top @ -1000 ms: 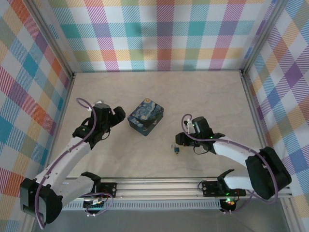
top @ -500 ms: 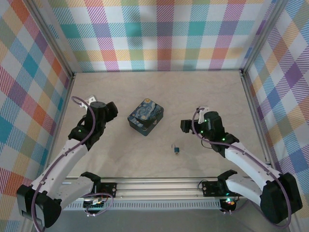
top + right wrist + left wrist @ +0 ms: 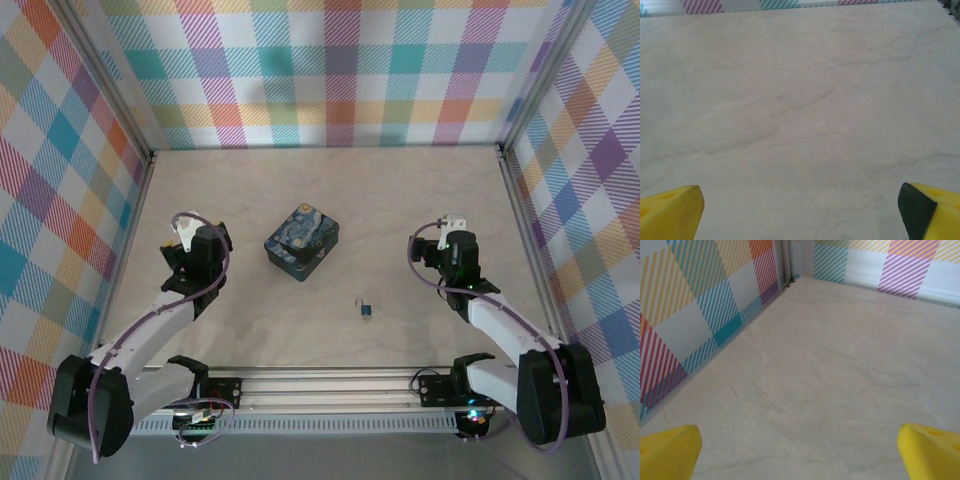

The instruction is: Unlock a padlock with a key

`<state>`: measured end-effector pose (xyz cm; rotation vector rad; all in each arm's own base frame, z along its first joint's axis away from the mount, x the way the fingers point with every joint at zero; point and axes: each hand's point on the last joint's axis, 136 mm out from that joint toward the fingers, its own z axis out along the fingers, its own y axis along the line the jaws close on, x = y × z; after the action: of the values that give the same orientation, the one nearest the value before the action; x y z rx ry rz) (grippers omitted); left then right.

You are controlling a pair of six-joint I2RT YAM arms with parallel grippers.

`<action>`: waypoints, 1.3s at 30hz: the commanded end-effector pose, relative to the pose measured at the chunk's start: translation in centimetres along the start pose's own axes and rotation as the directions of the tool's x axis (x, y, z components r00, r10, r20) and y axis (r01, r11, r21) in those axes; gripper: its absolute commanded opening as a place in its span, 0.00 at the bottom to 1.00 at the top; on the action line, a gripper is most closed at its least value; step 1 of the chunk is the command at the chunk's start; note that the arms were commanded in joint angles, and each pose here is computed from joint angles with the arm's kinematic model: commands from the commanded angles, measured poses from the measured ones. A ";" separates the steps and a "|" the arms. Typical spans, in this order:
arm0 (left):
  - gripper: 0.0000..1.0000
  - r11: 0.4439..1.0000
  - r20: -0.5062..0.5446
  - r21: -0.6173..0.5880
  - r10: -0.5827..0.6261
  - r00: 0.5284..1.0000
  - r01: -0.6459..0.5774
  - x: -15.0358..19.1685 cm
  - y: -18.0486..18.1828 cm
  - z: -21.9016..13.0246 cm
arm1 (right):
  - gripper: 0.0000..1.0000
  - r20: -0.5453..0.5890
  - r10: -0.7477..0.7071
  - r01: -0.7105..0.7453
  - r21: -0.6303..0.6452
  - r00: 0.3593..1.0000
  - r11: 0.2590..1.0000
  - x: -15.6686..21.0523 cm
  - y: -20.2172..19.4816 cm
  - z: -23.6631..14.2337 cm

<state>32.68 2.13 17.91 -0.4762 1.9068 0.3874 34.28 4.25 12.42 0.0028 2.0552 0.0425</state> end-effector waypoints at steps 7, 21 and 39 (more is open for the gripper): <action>1.00 0.989 0.018 0.030 0.146 0.989 -0.146 1.7 -1.5 2.2 | 1.00 0.152 -0.019 0.020 -0.009 0.988 1.000 -1.4 -1.3 2.1; 1.00 0.965 0.026 0.186 0.180 0.983 -0.182 4.3 -4.4 3.7 | 1.00 0.186 -0.004 0.013 -0.052 0.982 0.999 0.2 -2.2 5.0; 1.00 0.921 0.106 0.358 0.120 0.987 -0.150 5.3 -6.2 4.8 | 1.00 0.122 0.061 -0.056 -0.042 0.991 0.998 0.2 -3.5 6.1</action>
<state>37.48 -2.15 10.91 -0.0860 1.9379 0.1911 38.95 0.81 8.21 0.0403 1.9611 0.0954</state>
